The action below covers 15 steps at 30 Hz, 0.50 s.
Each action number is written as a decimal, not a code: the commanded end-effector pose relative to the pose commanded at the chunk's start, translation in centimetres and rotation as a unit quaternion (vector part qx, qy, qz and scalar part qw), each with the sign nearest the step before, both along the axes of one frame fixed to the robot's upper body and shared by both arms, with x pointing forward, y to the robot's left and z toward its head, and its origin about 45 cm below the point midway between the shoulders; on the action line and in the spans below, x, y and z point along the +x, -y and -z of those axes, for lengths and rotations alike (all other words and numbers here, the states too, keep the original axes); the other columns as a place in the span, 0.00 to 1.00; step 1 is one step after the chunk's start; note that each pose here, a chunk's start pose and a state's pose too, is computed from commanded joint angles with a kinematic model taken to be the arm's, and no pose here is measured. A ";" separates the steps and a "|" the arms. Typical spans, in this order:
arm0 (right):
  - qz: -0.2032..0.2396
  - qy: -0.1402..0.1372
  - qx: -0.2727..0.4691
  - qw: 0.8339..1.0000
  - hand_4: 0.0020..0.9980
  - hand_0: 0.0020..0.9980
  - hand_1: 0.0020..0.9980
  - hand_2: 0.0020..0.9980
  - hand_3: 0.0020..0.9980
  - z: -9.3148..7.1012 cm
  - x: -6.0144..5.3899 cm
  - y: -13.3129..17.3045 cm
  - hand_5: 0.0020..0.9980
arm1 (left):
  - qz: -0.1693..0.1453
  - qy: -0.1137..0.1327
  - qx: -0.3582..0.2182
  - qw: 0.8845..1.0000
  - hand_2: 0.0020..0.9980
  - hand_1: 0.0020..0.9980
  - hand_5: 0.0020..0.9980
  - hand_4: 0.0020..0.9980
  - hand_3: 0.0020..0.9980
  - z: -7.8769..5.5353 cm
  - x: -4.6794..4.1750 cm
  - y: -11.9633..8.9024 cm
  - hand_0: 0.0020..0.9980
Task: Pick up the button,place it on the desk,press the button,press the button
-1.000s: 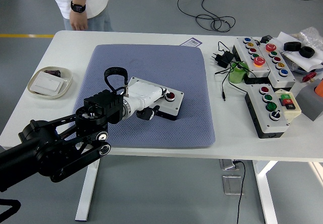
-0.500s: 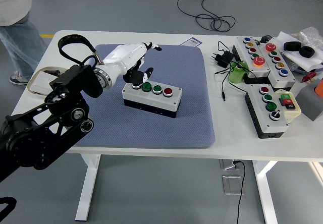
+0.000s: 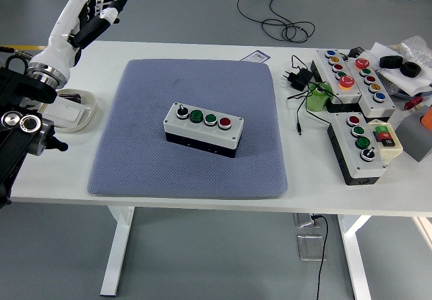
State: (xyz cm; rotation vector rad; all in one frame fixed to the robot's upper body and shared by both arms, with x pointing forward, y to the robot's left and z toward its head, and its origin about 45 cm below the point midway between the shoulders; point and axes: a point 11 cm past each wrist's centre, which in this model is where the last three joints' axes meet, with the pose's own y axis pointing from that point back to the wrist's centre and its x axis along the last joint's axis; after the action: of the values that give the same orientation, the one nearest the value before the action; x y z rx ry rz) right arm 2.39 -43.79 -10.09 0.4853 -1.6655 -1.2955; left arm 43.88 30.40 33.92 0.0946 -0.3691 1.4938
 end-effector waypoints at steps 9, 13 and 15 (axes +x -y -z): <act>0.003 0.002 0.003 1.000 0.23 0.64 0.51 0.55 0.59 0.1 0.1 -0.3 0.34 | -0.011 -0.049 -0.189 0.981 0.90 0.88 1.00 0.74 0.88 2.8 -0.62 -4.8 0.87; 0.006 0.001 0.004 1.000 0.23 0.64 0.51 0.55 0.59 0.1 0.0 -0.4 0.34 | -0.004 -0.070 -0.268 0.961 0.90 0.89 1.00 0.73 0.88 4.2 -1.11 -5.9 0.88; 0.008 0.001 0.004 1.000 0.23 0.64 0.51 0.55 0.59 0.2 0.0 -0.5 0.34 | 0.003 -0.081 -0.302 0.950 0.90 0.89 1.00 0.73 0.88 5.0 -1.29 -5.9 0.88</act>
State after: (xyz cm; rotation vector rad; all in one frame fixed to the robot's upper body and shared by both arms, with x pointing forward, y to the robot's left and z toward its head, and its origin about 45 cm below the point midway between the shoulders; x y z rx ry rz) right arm 2.35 -43.32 -10.25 0.4795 -1.6687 -1.3149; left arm 42.58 36.35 28.96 -0.2709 0.2292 1.5217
